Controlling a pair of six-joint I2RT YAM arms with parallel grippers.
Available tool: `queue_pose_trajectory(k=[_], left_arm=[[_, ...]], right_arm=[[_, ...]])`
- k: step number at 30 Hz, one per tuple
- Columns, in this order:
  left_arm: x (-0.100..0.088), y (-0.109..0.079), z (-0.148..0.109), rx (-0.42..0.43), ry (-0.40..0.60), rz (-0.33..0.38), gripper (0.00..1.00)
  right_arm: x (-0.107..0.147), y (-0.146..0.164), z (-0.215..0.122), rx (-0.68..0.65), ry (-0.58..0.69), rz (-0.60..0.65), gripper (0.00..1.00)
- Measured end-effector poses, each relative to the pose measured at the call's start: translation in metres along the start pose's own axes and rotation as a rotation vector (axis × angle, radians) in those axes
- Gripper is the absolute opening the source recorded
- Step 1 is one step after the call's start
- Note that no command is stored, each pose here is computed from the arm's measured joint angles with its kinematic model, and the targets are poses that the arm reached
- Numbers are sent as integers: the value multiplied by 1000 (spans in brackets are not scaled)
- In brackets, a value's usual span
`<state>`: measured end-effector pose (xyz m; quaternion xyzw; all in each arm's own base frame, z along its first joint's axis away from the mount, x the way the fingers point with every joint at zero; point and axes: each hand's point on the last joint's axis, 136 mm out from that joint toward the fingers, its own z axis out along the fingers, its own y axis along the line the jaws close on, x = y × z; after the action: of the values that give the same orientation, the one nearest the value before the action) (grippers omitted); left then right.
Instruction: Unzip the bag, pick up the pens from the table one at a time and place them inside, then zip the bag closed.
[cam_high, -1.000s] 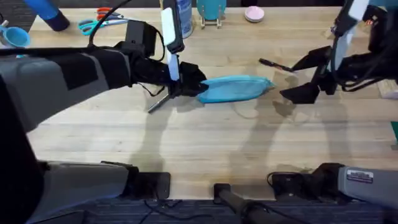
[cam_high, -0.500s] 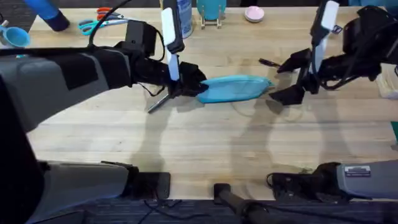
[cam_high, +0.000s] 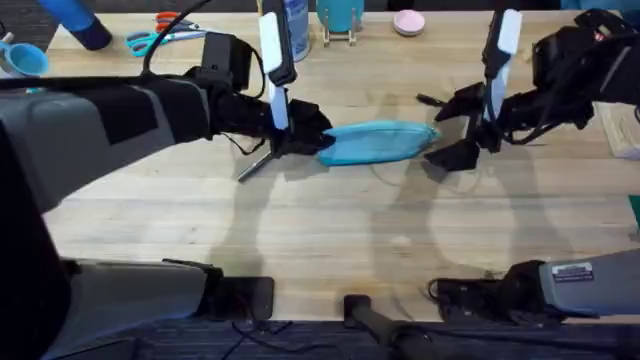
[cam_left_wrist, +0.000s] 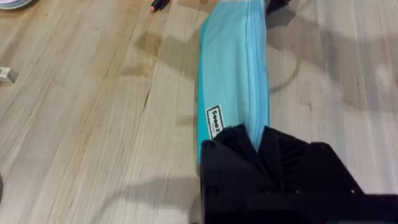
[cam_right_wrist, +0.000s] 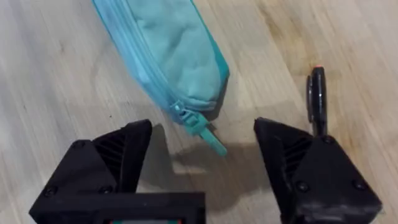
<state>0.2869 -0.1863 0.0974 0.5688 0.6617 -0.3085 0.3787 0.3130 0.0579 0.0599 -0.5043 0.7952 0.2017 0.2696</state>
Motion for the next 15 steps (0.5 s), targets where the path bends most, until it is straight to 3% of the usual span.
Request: queue_pose_trajectory(k=[7,15], left_arm=[[0,0,0,0,0,0,42],[0,0,0,0,0,0,42]], right_arm=[[-1,1,2,-5,0,-6,984],[-1,1,2,-5,0,-9,794]])
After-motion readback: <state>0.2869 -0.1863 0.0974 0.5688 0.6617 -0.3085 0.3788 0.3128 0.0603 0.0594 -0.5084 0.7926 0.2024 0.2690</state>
